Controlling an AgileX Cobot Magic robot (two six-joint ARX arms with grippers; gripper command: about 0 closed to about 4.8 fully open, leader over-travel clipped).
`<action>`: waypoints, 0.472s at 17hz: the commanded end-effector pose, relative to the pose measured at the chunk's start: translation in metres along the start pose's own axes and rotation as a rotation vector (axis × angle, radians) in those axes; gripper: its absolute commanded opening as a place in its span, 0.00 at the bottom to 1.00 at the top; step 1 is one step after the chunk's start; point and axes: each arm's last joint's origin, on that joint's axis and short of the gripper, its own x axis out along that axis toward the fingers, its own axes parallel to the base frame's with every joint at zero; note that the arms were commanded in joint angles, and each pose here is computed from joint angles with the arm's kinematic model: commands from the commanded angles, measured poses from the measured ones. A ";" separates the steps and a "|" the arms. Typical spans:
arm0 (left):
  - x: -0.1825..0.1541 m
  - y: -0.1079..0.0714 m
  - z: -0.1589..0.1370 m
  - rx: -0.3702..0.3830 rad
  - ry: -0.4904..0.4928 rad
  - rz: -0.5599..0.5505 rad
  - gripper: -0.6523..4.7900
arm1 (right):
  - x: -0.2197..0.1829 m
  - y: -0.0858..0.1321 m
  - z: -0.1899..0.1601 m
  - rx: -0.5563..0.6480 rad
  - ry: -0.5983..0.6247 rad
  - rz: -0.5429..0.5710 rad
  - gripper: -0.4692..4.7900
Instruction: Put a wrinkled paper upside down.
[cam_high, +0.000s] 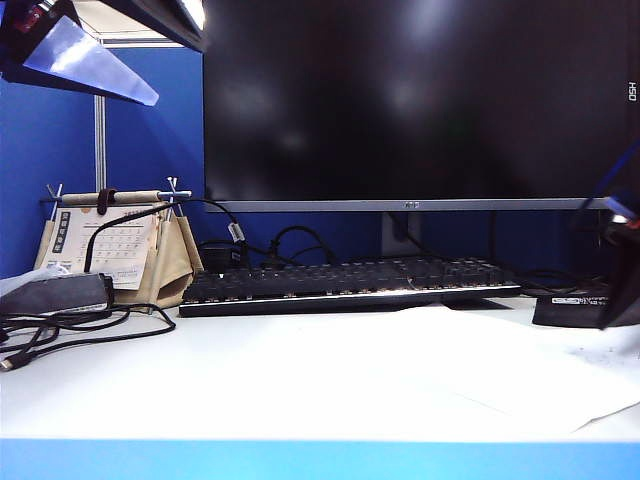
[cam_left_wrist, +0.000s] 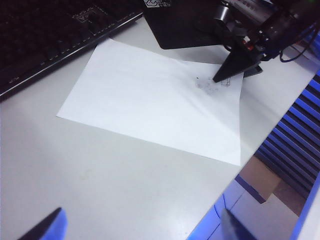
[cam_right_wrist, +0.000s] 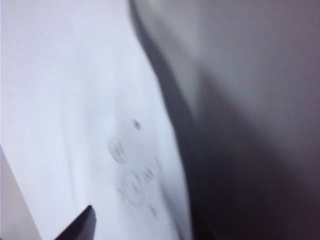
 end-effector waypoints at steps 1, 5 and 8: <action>-0.001 -0.001 0.002 0.001 -0.012 -0.005 0.86 | -0.008 -0.015 -0.008 0.038 0.043 -0.073 0.37; -0.001 -0.001 0.002 0.001 -0.014 -0.005 0.86 | -0.012 -0.021 -0.008 0.060 0.030 -0.072 0.08; -0.001 -0.001 0.003 0.002 -0.015 -0.004 0.86 | -0.012 -0.020 -0.007 0.050 0.023 -0.069 0.08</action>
